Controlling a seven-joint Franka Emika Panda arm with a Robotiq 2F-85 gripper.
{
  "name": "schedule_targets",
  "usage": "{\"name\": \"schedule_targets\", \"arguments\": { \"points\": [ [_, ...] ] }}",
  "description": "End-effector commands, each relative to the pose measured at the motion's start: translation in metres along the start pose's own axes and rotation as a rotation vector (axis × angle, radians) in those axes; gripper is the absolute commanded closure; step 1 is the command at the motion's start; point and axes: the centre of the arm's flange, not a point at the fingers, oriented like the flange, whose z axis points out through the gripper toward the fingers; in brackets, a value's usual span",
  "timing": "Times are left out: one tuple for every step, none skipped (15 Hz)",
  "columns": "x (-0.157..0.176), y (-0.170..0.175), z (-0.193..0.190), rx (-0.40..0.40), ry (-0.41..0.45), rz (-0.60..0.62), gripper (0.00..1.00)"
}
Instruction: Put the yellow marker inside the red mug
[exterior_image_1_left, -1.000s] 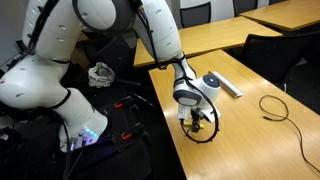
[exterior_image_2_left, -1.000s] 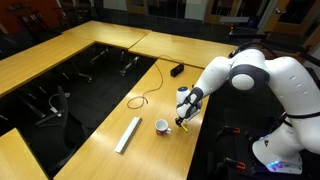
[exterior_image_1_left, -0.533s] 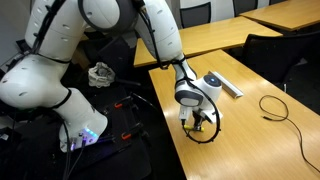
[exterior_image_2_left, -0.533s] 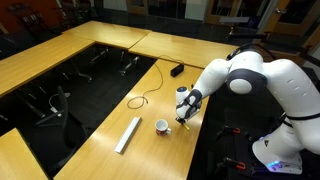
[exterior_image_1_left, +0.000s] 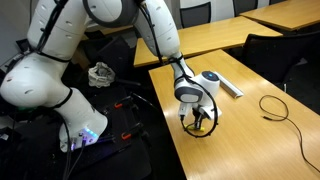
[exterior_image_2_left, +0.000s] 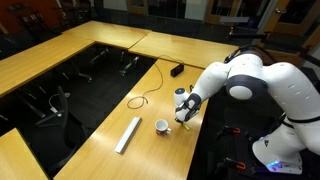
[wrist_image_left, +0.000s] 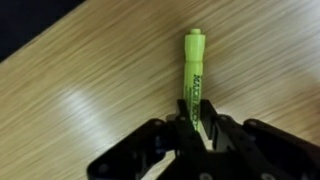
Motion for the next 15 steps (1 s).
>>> {"name": "schedule_targets", "arguments": {
  "points": [
    [-0.014,-0.006,-0.028,-0.068,0.068,0.075,0.95],
    [-0.016,-0.009,-0.036,-0.088,0.082,0.102,0.95],
    [-0.018,-0.014,-0.047,-0.114,0.107,0.129,0.95],
    [-0.021,-0.019,-0.058,-0.145,0.143,0.161,0.95],
    [-0.024,-0.026,-0.07,-0.17,0.172,0.192,0.95],
    [-0.026,-0.033,-0.081,-0.188,0.212,0.221,0.95],
    [-0.028,-0.043,-0.091,-0.206,0.25,0.26,0.95],
    [-0.031,-0.056,-0.101,-0.225,0.282,0.303,0.95],
    [-0.037,-0.069,-0.109,-0.24,0.325,0.339,0.95],
    [-0.041,-0.081,-0.116,-0.255,0.368,0.37,0.95],
    [-0.049,-0.093,-0.124,-0.273,0.408,0.402,0.95],
    [-0.056,-0.105,-0.13,-0.287,0.447,0.434,0.95],
    [-0.064,-0.117,-0.134,-0.297,0.494,0.465,0.95],
    [-0.071,-0.129,-0.137,-0.307,0.538,0.493,0.95],
    [-0.077,-0.14,-0.14,-0.315,0.581,0.523,0.95]
  ]
}}
